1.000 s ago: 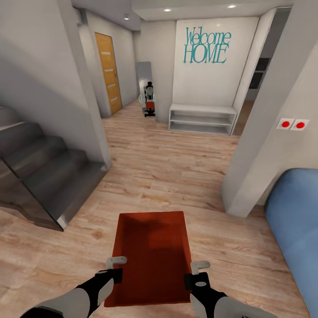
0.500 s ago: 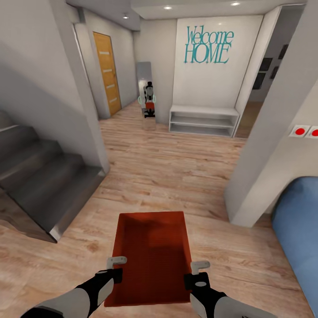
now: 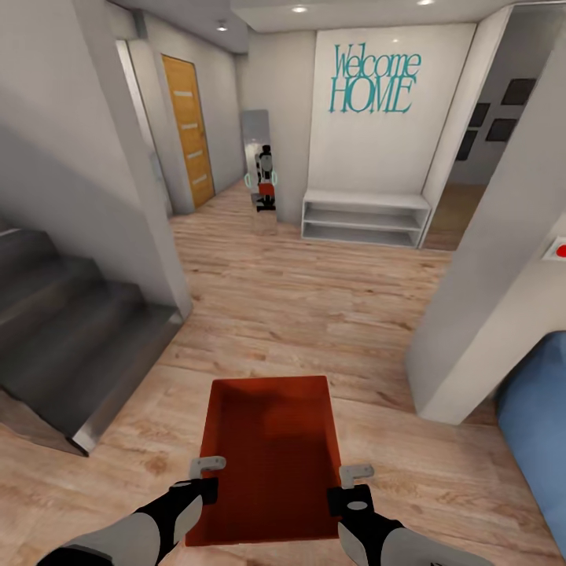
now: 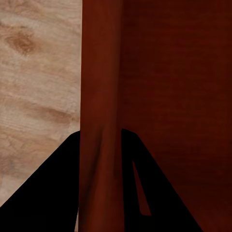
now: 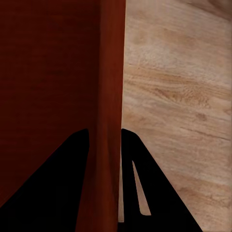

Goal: Move the two storage containers from the living room to the garage. In the garage, place one container on the floor and stack the other container on top of it (either order is fine).

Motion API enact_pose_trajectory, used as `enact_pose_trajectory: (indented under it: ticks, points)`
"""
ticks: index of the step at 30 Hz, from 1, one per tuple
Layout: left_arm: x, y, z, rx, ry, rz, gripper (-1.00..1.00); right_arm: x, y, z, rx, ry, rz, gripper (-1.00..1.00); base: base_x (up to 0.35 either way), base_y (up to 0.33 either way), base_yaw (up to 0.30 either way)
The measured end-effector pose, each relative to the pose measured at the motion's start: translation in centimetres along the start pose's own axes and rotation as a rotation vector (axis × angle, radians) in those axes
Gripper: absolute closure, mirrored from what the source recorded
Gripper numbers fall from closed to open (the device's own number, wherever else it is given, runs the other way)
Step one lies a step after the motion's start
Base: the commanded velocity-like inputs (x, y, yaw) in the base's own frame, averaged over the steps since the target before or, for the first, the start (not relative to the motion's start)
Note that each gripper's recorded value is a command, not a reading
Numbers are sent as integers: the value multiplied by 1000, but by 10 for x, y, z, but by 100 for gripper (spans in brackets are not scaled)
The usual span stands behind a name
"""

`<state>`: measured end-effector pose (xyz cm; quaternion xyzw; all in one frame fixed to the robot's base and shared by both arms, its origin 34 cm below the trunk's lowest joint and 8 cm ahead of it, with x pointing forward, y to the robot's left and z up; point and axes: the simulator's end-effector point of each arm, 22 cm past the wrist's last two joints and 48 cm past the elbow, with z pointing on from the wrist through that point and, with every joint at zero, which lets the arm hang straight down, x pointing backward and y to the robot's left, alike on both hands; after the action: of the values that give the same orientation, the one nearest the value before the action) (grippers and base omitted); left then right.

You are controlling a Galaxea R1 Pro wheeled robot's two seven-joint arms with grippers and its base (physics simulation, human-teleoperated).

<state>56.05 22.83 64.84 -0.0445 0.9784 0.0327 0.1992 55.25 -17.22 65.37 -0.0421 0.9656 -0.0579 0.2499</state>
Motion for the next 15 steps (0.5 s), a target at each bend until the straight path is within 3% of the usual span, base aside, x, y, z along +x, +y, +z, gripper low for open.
enact_pose_trajectory:
  ticks: [15]
  points:
    - [0, 0, 0, 0, 0, 1, 100, 0, 0, 0, 0, 0, 1, 100, 323, 0, -24]
